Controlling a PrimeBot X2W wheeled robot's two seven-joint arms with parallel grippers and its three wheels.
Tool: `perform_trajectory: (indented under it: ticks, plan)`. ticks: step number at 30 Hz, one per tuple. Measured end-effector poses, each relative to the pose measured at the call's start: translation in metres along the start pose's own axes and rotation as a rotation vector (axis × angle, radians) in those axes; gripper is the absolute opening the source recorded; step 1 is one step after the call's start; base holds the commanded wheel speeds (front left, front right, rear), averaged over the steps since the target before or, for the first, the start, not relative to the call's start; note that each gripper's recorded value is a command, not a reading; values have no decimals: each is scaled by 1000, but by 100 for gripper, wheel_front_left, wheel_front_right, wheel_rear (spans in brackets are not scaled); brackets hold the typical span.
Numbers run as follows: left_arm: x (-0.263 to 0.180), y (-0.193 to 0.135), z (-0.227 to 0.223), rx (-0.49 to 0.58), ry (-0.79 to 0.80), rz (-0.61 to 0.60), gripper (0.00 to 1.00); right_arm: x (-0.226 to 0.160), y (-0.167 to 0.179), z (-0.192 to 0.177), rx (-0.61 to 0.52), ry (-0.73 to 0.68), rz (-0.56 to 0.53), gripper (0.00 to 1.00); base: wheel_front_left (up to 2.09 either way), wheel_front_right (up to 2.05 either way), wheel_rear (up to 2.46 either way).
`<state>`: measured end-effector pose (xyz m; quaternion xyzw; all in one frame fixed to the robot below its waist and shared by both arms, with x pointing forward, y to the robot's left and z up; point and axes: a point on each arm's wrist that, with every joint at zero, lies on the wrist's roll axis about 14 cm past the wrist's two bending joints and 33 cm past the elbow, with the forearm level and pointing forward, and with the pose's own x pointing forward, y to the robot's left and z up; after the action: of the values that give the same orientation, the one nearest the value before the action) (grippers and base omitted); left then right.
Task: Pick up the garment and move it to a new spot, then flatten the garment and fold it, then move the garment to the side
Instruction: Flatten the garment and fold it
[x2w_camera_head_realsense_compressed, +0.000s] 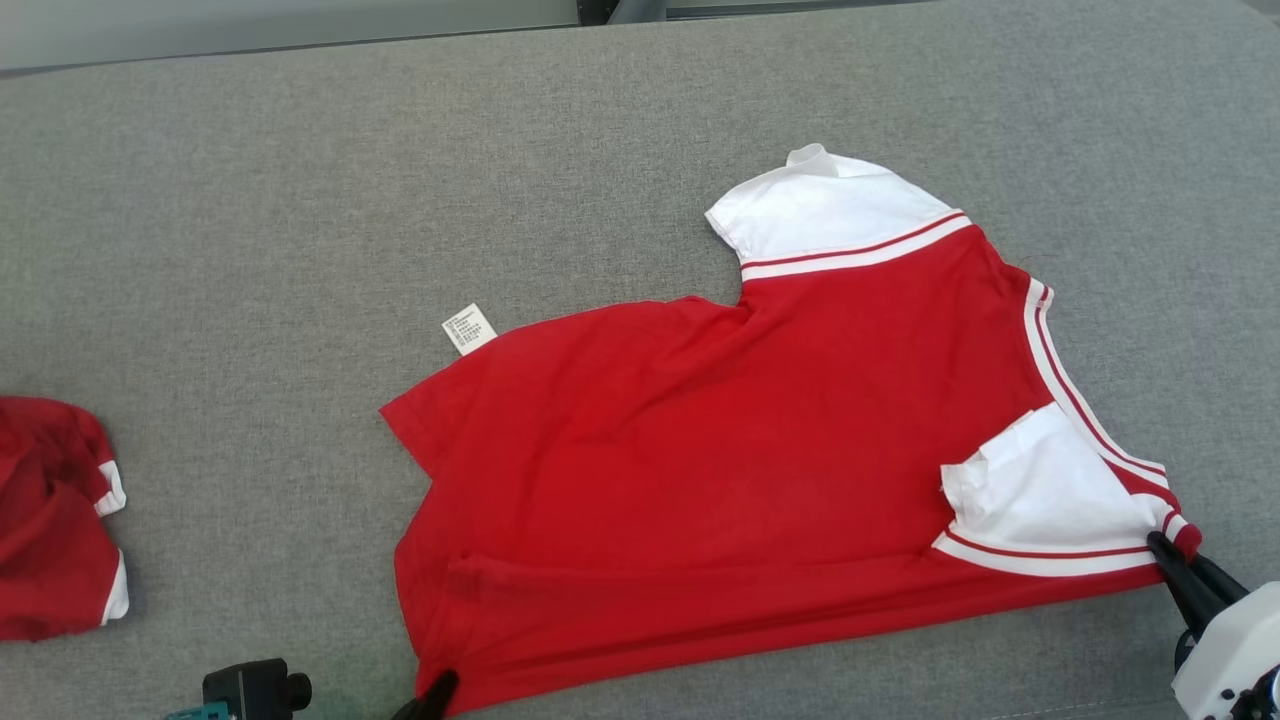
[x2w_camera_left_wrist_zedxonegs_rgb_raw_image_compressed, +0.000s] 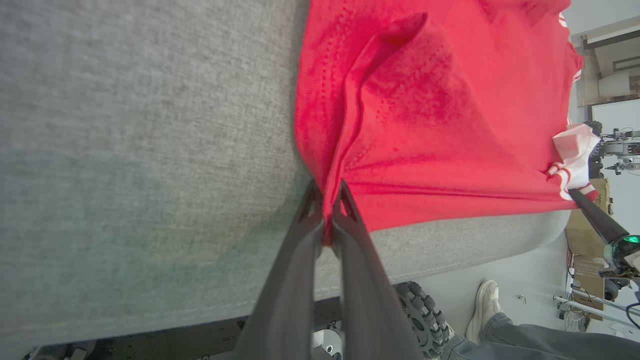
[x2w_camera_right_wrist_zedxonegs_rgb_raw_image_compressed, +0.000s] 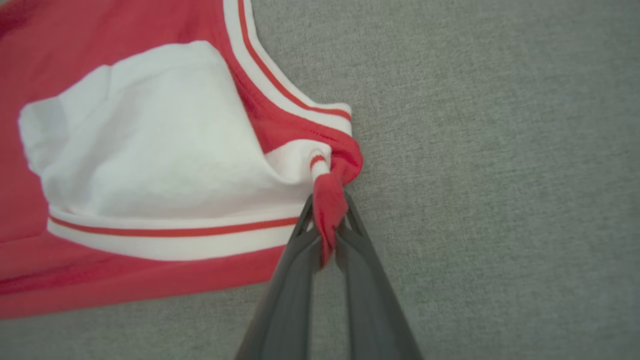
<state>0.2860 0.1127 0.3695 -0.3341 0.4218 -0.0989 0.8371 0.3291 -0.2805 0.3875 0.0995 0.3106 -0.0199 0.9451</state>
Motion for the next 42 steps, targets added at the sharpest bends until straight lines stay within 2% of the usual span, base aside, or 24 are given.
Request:
perform_trajectory:
  ticks: [1,2,3,4,5,7,8,13,18,23,27,29,30,31,34,37,42]
  plan:
    - [0,1,-1,-5,-3,3,10,0,0,-2,-5,7,1,0,0,0,0]
    - [1,1,-1,-4,-6,6,27,1,1,-4,-12,13,1,0,0,0,0]
    - [1,2,-1,0,-6,9,43,1,1,-5,-17,18,1,12,0,0,0]
    - [1,2,0,-3,-16,12,89,2,1,-6,-18,21,1,24,0,0,0]
    - [1,2,0,-8,-20,14,100,2,1,-7,-18,21,1,29,0,0,0]
    - [1,3,1,-6,-27,18,100,3,1,-7,-26,26,-1,49,0,0,0]
    - [1,3,2,-5,-33,18,100,3,0,-7,-36,26,-1,99,0,0,0]
    - [-7,12,19,33,-89,56,100,1,-3,9,-78,-10,-4,100,0,0,0]
    - [-14,16,60,132,-150,75,100,9,7,72,-149,-148,32,100,0,0,0]
    - [11,-4,122,243,-198,40,100,38,39,137,-279,-242,96,100,0,0,0]
    - [44,-6,149,276,-169,46,100,79,77,166,-384,-249,163,100,0,0,0]
    - [57,1,158,290,-163,74,100,103,96,171,-428,-226,194,100,0,0,0]
    - [57,1,158,290,-163,74,100,103,96,171,-428,-226,194,100,0,0,0]
    - [70,7,164,294,-151,82,100,126,109,172,-506,-197,205,100,0,0,0]
    - [83,8,163,308,-122,74,100,148,124,174,-502,-178,232,100,0,0,0]
    - [95,10,164,333,-93,57,100,177,139,166,-557,-124,253,100,0,0,0]
    - [99,8,167,338,-92,35,100,210,159,150,-580,-55,298,100,0,0,0]
